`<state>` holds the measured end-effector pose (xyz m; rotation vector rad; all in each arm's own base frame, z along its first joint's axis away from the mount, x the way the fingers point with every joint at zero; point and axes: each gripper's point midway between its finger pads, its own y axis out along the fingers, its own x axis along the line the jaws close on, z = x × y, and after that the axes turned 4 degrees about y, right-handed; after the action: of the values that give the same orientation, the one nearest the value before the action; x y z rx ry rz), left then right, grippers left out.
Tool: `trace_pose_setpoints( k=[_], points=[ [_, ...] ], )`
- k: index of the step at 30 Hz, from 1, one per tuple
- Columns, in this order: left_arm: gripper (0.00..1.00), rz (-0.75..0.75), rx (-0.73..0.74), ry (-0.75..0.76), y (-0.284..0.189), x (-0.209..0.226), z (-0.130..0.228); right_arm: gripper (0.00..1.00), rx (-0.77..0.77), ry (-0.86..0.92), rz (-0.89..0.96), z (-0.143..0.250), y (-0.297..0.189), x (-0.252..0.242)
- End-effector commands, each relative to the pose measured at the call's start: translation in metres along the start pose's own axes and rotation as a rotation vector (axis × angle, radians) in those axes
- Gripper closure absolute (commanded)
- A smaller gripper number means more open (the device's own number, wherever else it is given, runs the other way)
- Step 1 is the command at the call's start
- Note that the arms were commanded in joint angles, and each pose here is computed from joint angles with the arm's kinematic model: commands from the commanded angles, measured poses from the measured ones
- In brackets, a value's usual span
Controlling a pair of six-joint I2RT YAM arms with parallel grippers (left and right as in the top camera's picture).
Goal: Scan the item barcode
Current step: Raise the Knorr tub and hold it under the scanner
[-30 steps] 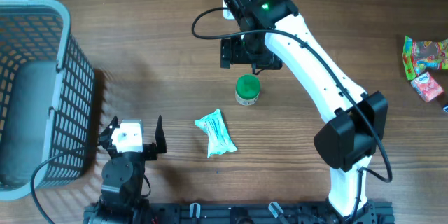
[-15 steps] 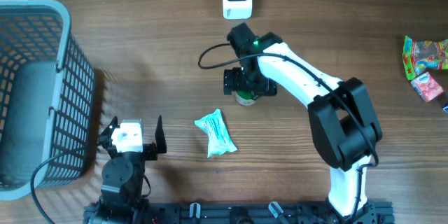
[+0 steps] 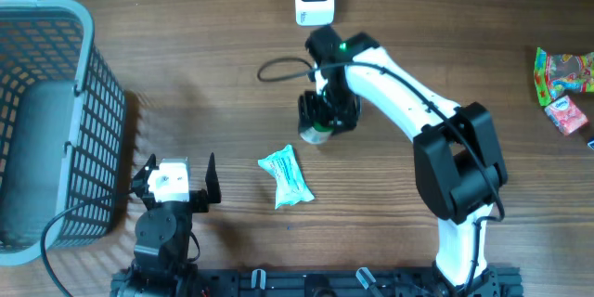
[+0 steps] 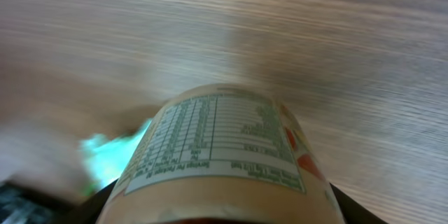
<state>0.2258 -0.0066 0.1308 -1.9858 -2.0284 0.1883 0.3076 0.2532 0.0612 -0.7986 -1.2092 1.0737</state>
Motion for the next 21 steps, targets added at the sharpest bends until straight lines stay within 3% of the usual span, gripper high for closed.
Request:
trace_pose_setpoints(
  k=[1, 4, 13, 21],
  points=[
    [0.00, -0.002, -0.007, -0.010, 0.000, 0.000, -0.001, 0.35, 0.098, -0.068, -0.296, 0.016, -0.035, 0.058],
    [0.00, -0.002, -0.007, -0.010, 0.000, 0.000, -0.001, 0.35, 0.201, -0.041, -0.406, 0.036, -0.044, 0.073],
    [0.00, -0.002, -0.007, -0.010, 0.000, 0.000, -0.001, 0.39, 0.369, -0.026, -0.341, 0.080, -0.051, 0.054],
    [0.00, -0.002, -0.007, -0.010, 0.000, 0.000, -0.001, 0.41, 0.364, -0.073, -0.418, 0.079, -0.059, 0.067]
  ],
)
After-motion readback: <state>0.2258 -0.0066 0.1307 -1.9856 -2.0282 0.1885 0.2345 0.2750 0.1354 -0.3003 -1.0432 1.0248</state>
